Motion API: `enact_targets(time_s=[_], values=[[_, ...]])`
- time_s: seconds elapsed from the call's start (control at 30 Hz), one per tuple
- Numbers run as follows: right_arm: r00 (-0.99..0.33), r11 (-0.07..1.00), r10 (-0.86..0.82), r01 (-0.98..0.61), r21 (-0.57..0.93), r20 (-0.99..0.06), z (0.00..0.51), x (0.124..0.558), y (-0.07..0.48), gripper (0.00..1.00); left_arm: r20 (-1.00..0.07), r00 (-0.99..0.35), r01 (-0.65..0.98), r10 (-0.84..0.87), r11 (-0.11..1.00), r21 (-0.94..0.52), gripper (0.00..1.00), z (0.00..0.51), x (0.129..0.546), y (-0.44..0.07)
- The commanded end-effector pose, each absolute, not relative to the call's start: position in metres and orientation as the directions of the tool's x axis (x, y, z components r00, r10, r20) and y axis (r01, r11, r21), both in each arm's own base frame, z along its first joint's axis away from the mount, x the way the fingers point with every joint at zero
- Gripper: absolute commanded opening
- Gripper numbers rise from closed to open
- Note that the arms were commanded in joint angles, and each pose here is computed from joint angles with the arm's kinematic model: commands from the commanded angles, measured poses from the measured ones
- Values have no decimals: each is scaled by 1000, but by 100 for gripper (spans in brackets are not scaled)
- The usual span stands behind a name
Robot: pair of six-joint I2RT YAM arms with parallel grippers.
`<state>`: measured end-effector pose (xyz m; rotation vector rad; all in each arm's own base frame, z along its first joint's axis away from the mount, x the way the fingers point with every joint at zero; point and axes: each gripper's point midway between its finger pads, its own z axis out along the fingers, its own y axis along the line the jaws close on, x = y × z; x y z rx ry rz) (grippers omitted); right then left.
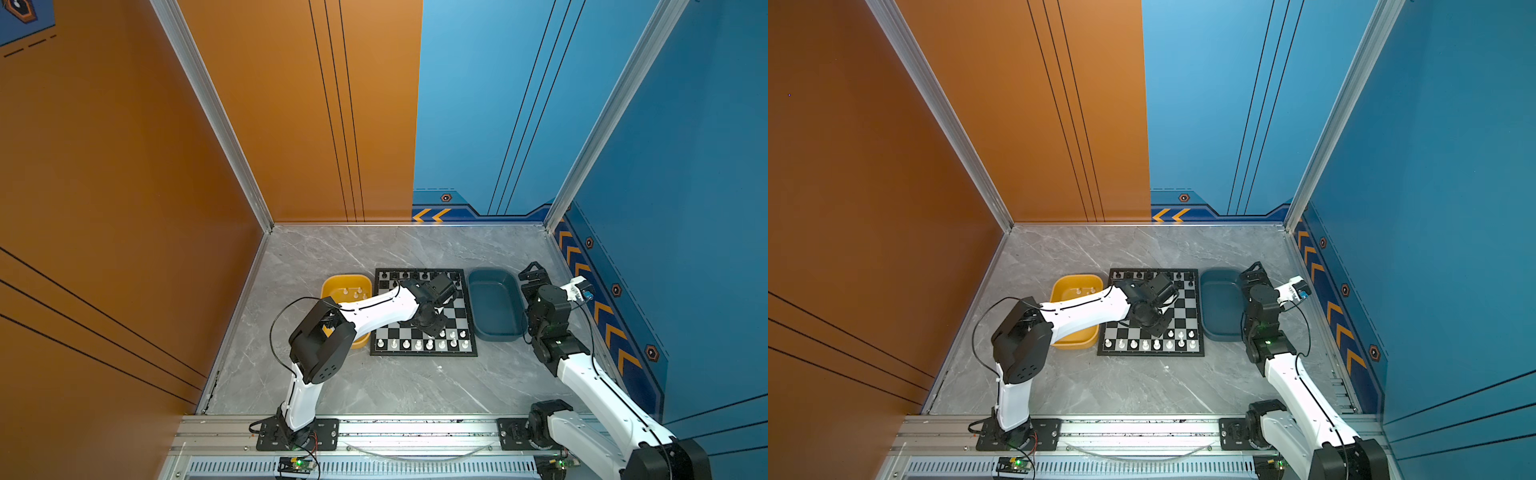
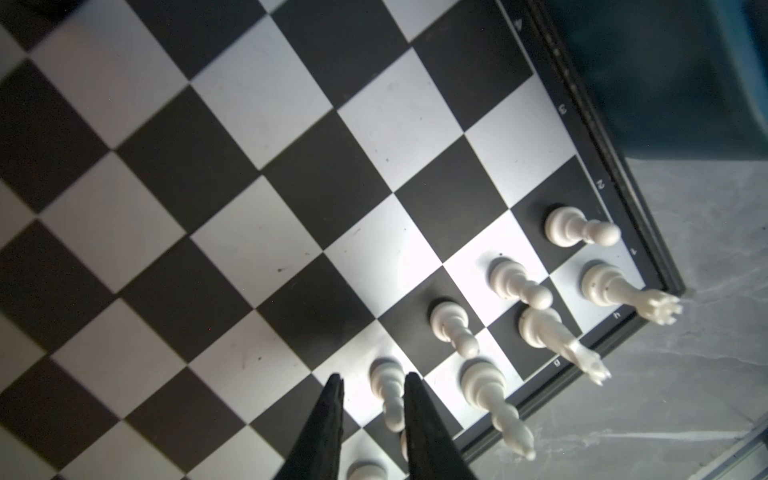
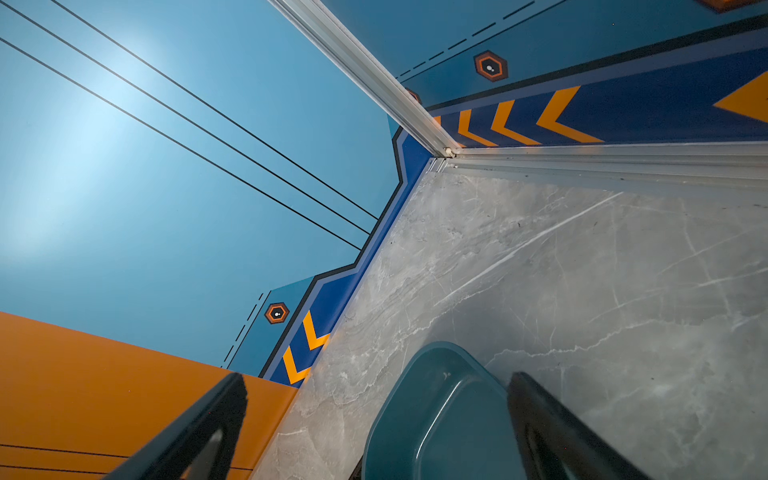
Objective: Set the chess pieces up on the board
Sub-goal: 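Raise the left gripper and move it back over the yellow tray, then lower the open left gripper toward the remaining white pawns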
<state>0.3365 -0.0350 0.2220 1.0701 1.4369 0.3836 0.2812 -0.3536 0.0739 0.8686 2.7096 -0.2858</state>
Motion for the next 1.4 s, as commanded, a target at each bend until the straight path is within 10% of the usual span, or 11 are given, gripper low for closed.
enact_targets(time_s=[0.0, 0.6, 1.37], values=[[189, 510, 783, 350, 786, -593, 235, 336, -34, 100, -393, -772, 560, 500, 827, -48, 28, 109, 301, -329], [166, 512, 790, 351, 784, -590, 231, 345, -30, 100, -433, -892, 115, 134, 991, 69, 28, 121, 366, -145], [168, 514, 783, 369, 774, -600, 227, 345, -32, 100, -410, -912, -47, -13, 996, 73, 27, 68, 409, -100]])
